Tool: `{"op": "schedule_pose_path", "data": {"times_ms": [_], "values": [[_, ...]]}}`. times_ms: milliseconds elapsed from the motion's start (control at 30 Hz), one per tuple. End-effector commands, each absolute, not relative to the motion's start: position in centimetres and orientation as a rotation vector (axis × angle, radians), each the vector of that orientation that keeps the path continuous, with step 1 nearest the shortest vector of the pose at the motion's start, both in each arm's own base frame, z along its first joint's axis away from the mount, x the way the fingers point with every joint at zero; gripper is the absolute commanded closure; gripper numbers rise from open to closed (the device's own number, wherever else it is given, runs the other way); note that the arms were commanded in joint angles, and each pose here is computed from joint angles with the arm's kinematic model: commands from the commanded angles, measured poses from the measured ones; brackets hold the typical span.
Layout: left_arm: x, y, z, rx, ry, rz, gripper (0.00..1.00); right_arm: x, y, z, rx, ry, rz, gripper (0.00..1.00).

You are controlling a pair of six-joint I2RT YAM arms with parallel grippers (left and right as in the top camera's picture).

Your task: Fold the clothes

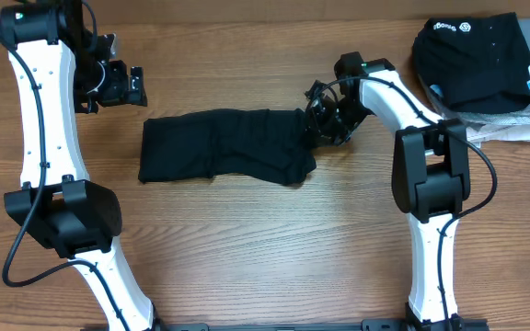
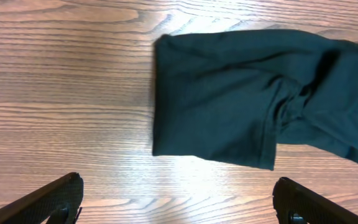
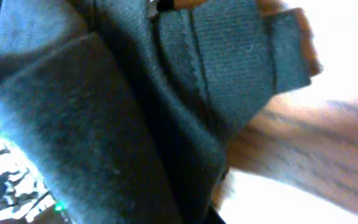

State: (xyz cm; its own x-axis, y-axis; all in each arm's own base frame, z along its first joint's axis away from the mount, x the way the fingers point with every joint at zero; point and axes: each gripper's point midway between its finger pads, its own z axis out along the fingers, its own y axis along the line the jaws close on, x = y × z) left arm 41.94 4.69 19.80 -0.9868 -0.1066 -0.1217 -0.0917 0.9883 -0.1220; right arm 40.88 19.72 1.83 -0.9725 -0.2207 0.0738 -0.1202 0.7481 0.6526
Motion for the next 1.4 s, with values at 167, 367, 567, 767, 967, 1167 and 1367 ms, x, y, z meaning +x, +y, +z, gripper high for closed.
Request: {"op": "schedule_pose_path", "data": {"times_ms": [167, 367, 567, 767, 967, 1167, 1367], "values": [[42.1, 5.5, 20.1, -0.132, 2.991, -0.118, 0.0, 43.9, 12.5, 10.8, 0.074, -2.93, -1.157, 0.96], [42.2, 5.5, 20.1, -0.132, 2.986, -0.119, 0.0, 43.4, 13.9, 13.0, 0.174, -3.008, -1.078, 0.96], [42.7, 5.5, 20.2, -0.128, 2.964, -0.124, 0.0, 43.5, 23.5, 13.8, 0.261, -3.031, -1.128, 0.96], [43.4, 5.6, 20.1, -0.126, 2.945, -0.123, 0.0, 42.5, 31.4, 14.1, 0.34, -3.103, -1.114, 0.96], [43.7, 5.1, 19.5, -0.122, 2.944, -0.168, 0.0, 40.6, 36.7, 13.5, 0.526, -3.146, -1.088, 0.71], [44.1, 4.7, 18.6, -0.119, 2.956, -0.204, 0.0, 37.8, 41.8, 13.2, 0.796, -3.071, -1.189, 0.3], [44.2, 4.7, 18.4, -0.118, 2.956, -0.204, 0.0, 39.1, 40.1, 15.4, 0.761, -3.11, -1.218, 0.3]]}}
